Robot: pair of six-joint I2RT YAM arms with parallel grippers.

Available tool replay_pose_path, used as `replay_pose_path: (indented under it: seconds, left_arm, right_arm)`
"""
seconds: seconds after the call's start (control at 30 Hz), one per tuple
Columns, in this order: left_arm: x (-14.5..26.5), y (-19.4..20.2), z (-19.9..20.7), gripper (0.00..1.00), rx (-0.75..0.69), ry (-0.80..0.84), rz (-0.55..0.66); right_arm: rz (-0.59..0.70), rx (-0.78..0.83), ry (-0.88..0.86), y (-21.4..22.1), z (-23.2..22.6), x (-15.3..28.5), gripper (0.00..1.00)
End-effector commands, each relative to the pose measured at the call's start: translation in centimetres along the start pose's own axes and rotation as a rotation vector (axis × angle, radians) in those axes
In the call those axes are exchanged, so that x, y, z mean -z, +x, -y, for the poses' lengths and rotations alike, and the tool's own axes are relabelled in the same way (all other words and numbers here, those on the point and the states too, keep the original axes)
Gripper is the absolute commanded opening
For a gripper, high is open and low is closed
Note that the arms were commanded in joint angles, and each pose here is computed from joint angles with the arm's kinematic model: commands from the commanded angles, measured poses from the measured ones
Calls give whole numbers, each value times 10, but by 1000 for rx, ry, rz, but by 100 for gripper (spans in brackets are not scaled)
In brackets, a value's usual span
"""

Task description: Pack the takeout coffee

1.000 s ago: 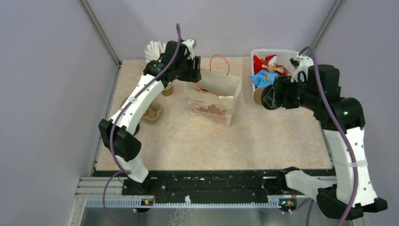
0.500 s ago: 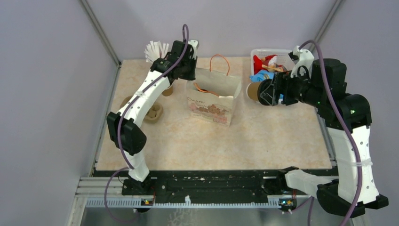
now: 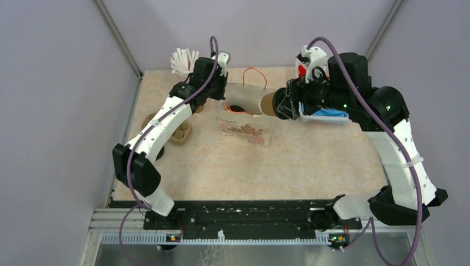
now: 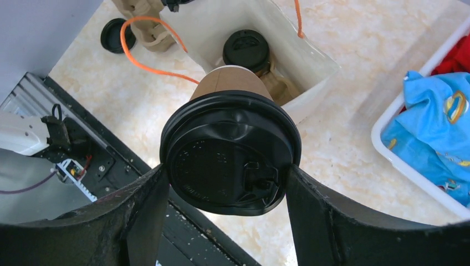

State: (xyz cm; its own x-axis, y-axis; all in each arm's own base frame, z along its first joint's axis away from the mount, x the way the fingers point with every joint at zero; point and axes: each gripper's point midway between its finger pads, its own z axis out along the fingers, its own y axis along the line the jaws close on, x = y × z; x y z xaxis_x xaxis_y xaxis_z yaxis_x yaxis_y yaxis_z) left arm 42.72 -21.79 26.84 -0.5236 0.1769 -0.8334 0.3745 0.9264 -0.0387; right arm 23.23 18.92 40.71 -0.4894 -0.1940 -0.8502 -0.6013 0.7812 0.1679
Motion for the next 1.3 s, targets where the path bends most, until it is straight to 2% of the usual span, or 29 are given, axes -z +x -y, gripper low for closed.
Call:
replay_pose_path:
  seconds: [0.0,0.27,0.5,0.8,1.03,1.27]
  left_arm:
    - [36,-30,4,0,-19,32,217]
    - [77,-16,0,0,30,48,418]
    - [88,1,6,0,65,101,504]
    - [104,9,4,0,41,106,630]
    - [115,8,-4,0,94,78,686]
    - [117,10,-4,0,121,89,711]
  right_arm:
    - [63,50,-7,-20,-18,8,69]
    - [-7,161,-36,-1,-49,-2,69]
    - [-50,353,-94,19,-89,-11,69]
    - [-37,590,-92,21,-103,-27,65]
    - [4,592,-61,11,-104,-33,66]
    - [-15,595,-145,21,-117,-28,65]
